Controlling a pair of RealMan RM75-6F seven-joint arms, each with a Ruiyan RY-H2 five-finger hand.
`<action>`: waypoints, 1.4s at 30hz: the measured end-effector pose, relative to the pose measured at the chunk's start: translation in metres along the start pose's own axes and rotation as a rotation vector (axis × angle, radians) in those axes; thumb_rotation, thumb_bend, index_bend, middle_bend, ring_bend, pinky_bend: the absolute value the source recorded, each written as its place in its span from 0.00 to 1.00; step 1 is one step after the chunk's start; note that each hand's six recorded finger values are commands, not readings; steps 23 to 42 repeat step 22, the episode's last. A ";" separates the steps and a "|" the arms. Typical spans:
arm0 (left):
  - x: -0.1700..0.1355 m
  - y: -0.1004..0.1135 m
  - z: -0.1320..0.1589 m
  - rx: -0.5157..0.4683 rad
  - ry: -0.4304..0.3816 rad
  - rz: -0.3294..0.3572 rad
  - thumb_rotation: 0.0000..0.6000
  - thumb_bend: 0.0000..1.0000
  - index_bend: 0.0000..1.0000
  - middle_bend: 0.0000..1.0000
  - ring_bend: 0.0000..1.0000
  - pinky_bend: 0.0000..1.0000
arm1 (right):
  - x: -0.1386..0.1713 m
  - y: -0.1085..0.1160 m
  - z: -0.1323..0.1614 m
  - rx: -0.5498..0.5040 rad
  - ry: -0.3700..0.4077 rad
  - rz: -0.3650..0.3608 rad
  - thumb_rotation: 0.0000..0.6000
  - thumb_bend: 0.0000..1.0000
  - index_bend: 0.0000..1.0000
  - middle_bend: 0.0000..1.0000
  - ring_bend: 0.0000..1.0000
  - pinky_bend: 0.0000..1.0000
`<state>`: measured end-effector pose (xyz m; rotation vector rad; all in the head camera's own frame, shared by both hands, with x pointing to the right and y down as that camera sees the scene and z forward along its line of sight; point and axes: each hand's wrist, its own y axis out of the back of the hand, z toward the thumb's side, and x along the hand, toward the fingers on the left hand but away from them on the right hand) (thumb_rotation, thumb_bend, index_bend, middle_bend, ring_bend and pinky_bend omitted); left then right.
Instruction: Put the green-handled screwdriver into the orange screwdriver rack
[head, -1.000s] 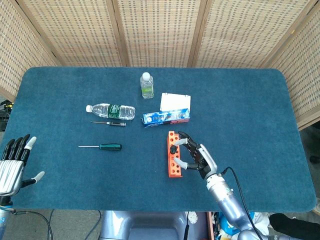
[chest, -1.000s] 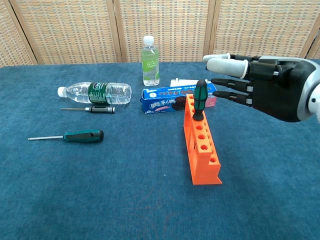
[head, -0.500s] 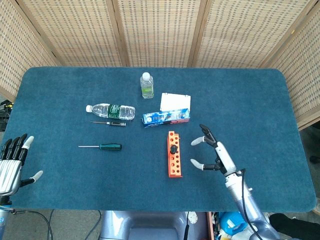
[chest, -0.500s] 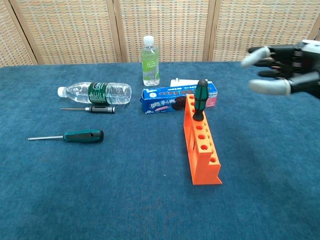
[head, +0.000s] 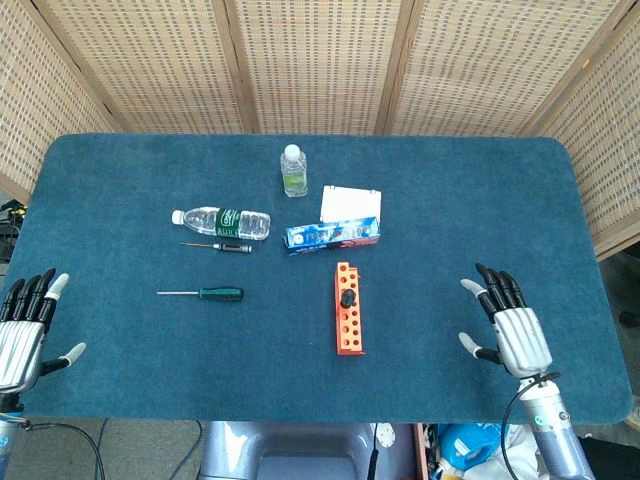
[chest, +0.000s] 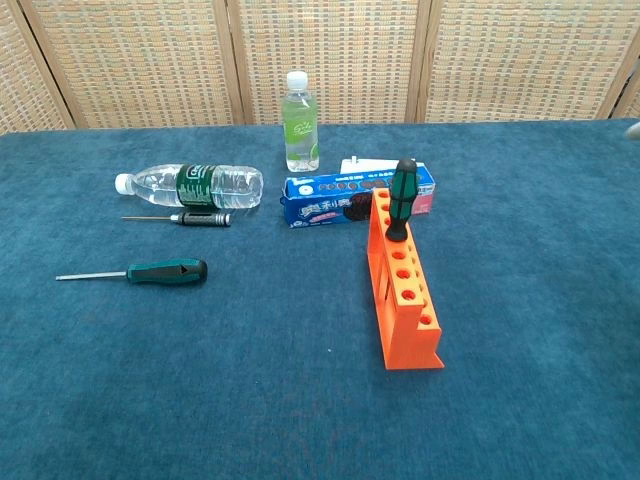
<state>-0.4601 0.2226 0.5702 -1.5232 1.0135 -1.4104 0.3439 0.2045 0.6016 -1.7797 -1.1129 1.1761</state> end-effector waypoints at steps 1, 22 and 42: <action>0.000 0.000 0.000 0.001 0.001 0.000 1.00 0.00 0.00 0.00 0.00 0.00 | 0.005 0.002 -0.004 0.055 -0.006 -0.011 1.00 0.22 0.02 0.00 0.00 0.00; 0.000 -0.003 0.000 0.018 0.003 -0.011 1.00 0.00 0.00 0.00 0.00 0.00 | 0.029 0.014 -0.027 0.217 -0.067 -0.050 1.00 0.22 0.00 0.00 0.00 0.00; 0.000 -0.003 0.000 0.018 0.003 -0.011 1.00 0.00 0.00 0.00 0.00 0.00 | 0.029 0.014 -0.027 0.217 -0.067 -0.050 1.00 0.22 0.00 0.00 0.00 0.00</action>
